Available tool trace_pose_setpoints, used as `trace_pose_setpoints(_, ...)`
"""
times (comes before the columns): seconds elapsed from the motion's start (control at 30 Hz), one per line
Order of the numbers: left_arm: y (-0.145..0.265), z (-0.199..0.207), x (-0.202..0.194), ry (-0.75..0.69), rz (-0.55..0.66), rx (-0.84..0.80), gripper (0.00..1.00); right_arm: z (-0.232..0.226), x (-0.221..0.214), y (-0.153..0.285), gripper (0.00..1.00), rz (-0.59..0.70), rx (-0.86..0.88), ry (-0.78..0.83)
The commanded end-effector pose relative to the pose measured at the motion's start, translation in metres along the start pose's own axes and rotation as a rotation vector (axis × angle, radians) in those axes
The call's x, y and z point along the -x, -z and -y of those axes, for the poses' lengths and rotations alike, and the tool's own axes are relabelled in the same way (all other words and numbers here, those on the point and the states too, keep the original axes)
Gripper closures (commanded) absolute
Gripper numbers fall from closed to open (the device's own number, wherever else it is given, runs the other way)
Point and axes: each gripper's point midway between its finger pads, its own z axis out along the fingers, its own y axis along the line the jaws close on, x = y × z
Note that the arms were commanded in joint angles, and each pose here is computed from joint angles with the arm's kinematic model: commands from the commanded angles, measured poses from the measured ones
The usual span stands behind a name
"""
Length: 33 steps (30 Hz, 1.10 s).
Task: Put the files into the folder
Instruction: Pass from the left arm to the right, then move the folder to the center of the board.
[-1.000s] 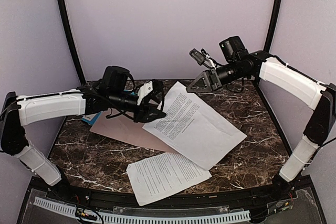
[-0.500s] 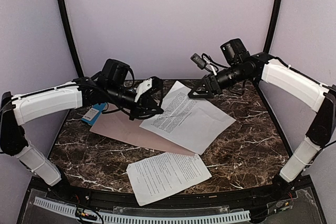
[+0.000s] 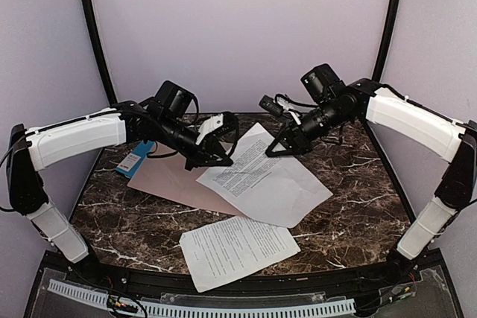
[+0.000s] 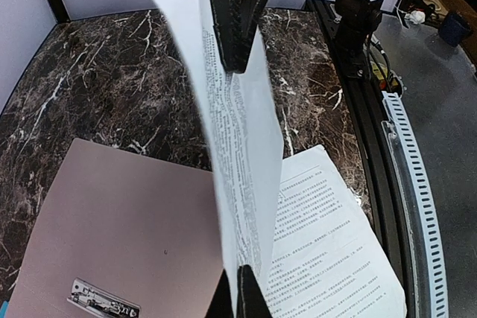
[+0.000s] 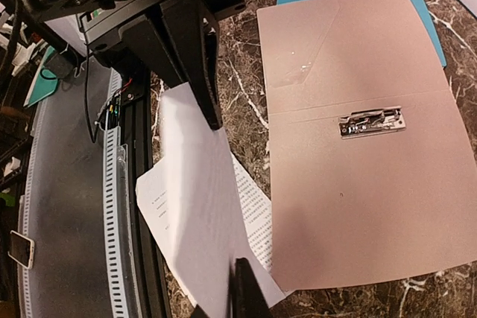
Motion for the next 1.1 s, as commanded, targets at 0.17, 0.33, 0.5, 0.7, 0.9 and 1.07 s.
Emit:
trace_pose_setpoints(0.17,0.022,-0.02,0.006,0.065,0.059,0.104,0.75,0.011,0.003,0.002,1.0,0.016,-0.039,-0.037)
trace_pose_setpoints(0.33,0.061,-0.082,-0.007,0.132,0.098,0.544,0.27,0.039,0.027,0.046,1.0,0.183,-0.044,-0.187)
trace_pose_setpoints(0.5,0.116,-0.137,-0.048,0.375,0.068,0.883,0.05,0.044,0.04,0.068,1.0,0.261,-0.027,-0.249)
trace_pose_setpoints(0.7,0.165,-0.184,-0.133,0.815,0.045,0.999,0.03,0.04,0.048,0.078,1.0,0.294,-0.036,-0.273)
trace_pose_setpoints(0.9,0.191,-0.203,-0.207,1.071,0.04,1.021,0.01,0.039,0.047,0.076,1.0,0.3,-0.017,-0.27)
trace_pose_setpoints(1.07,0.185,-0.218,-0.255,1.172,-0.042,0.998,0.03,0.042,0.039,0.069,1.0,0.292,-0.009,-0.282)
